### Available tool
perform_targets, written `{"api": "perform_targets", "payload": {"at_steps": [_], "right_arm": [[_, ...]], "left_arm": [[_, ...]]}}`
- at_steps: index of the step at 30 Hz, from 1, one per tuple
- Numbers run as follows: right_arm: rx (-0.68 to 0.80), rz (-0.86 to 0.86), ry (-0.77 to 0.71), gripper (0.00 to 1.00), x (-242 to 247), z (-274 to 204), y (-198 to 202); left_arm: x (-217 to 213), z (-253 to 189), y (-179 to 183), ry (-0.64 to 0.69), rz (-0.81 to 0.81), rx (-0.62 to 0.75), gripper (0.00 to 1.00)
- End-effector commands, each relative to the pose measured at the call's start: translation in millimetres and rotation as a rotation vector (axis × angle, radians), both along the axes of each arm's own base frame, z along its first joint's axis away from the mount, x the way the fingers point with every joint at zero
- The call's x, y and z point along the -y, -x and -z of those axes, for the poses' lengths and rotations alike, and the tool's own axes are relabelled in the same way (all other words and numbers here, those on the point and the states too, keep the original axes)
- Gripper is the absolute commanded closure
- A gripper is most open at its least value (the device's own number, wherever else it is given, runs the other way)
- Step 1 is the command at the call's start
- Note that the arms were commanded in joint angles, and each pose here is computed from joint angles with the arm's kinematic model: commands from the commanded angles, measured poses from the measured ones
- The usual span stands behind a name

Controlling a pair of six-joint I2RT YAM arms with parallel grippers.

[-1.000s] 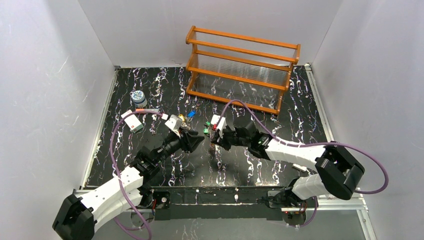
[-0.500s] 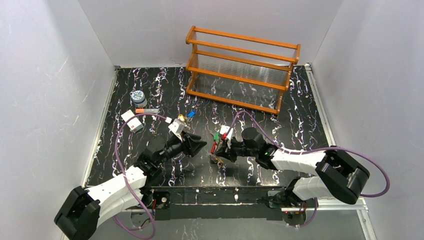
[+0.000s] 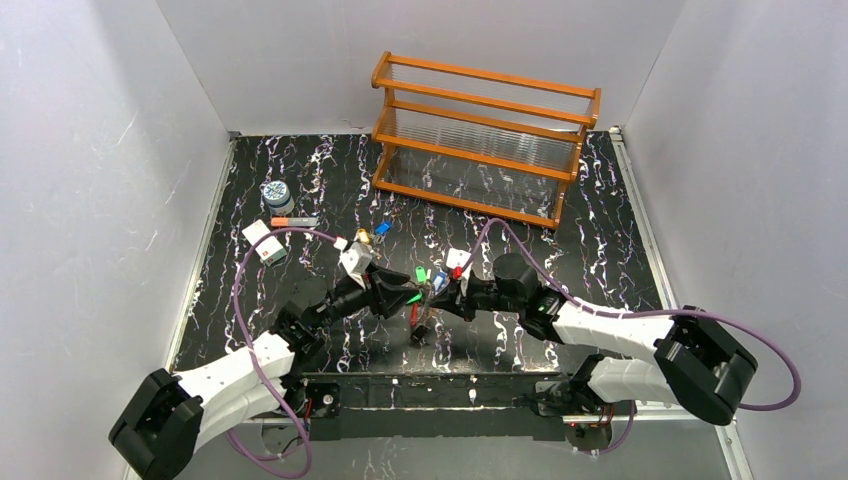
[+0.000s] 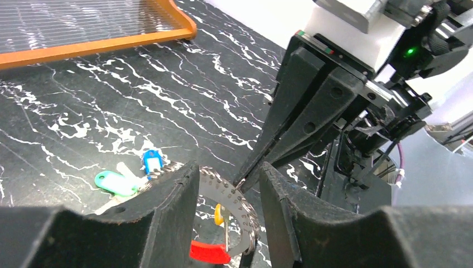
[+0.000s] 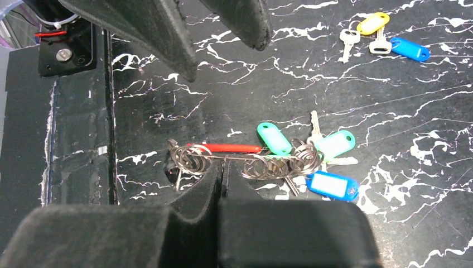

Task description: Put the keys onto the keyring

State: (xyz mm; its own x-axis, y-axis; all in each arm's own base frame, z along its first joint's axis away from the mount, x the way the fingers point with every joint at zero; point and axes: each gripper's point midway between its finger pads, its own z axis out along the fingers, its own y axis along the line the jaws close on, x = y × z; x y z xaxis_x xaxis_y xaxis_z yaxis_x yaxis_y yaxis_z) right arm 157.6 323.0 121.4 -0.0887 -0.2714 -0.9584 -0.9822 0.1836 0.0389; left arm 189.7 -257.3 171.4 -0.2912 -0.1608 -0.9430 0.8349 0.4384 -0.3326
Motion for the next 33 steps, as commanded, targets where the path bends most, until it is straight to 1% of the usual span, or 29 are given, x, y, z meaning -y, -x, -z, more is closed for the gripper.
{"api": "perform_targets", "payload": {"at_steps": [1,6,15,19,26,33], "right_arm": [[0.029,-0.017,-0.079,0.99,-3.5,-18.2,3.5],[-0.004,-0.001,-0.133,0.99,5.1,-12.7,13.2],[-0.012,0.081,-0.176,0.99,13.3,-19.3,6.7],[-0.001,0.065,-0.19,0.99,11.5,-23.6,8.0],[0.074,0.055,-0.275,0.99,16.2,-43.8,11.7],[0.062,0.001,-0.298,0.99,11.5,-46.7,19.6]], "left_arm": [[5.9,-14.9,12.1,0.052,0.069,0.081,0.58],[7.2,-9.4,16.8,0.038,0.09,0.1,0.59],[14.2,3.7,23.3,0.012,0.131,0.073,0.62],[18.6,10.5,25.6,-0.006,0.146,0.066,0.62],[28.6,31.1,35.0,-0.052,0.187,0.025,0.62],[42.5,59.8,48.0,-0.126,0.222,0.001,0.64]]}}
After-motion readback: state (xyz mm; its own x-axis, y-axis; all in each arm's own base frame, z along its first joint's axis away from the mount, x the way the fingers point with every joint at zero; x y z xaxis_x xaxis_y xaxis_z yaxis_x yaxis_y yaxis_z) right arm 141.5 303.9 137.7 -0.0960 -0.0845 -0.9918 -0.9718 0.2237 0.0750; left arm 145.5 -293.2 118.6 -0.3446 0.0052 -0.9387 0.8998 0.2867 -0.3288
